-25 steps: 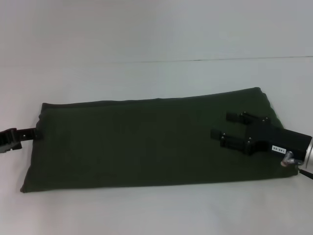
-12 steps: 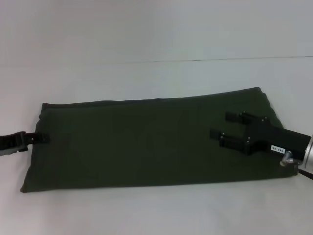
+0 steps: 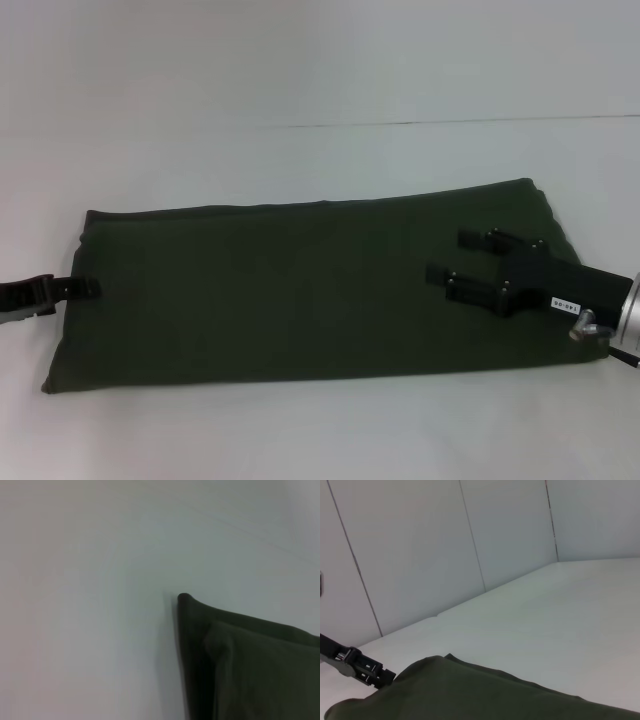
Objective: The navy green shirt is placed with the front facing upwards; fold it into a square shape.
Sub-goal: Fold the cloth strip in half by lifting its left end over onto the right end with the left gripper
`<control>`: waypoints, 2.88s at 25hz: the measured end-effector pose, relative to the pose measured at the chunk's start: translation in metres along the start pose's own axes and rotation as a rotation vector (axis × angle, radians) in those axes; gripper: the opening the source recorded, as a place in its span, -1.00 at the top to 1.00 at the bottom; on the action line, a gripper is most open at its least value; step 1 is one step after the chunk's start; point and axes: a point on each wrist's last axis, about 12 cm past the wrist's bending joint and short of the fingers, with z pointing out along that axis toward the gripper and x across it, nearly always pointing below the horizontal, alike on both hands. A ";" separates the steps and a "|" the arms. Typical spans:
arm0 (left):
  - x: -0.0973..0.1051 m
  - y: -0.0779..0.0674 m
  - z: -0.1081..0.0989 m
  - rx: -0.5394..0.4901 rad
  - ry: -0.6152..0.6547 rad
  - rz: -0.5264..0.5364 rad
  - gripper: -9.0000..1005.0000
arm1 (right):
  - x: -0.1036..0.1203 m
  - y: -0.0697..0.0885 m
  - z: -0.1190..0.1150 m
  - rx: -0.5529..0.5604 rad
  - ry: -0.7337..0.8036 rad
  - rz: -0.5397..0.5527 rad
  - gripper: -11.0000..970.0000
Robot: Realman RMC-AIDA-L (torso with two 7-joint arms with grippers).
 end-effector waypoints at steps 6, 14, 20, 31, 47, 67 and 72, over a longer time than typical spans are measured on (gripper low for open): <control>0.001 -0.001 0.001 0.005 0.007 -0.002 -0.59 | -0.001 0.000 0.001 -0.001 0.000 -0.003 -0.70; 0.002 -0.005 0.005 0.025 0.024 -0.005 -0.59 | -0.003 -0.001 0.003 -0.003 -0.001 -0.007 -0.71; 0.001 -0.009 0.011 0.042 0.040 -0.005 -0.59 | -0.003 -0.001 0.003 -0.003 -0.001 -0.007 -0.71; 0.001 -0.017 0.016 0.070 0.060 0.000 -0.58 | -0.002 -0.001 0.002 0.000 0.000 -0.006 -0.71; 0.000 -0.022 0.019 0.081 0.063 0.003 -0.40 | -0.002 -0.001 0.001 0.002 0.002 -0.005 -0.71; -0.006 -0.026 0.020 0.079 0.056 0.033 0.82 | -0.003 -0.001 0.002 -0.001 0.001 -0.008 -0.71; -0.009 -0.019 0.010 0.057 0.043 0.041 0.82 | -0.004 -0.001 0.004 -0.005 -0.001 -0.009 -0.70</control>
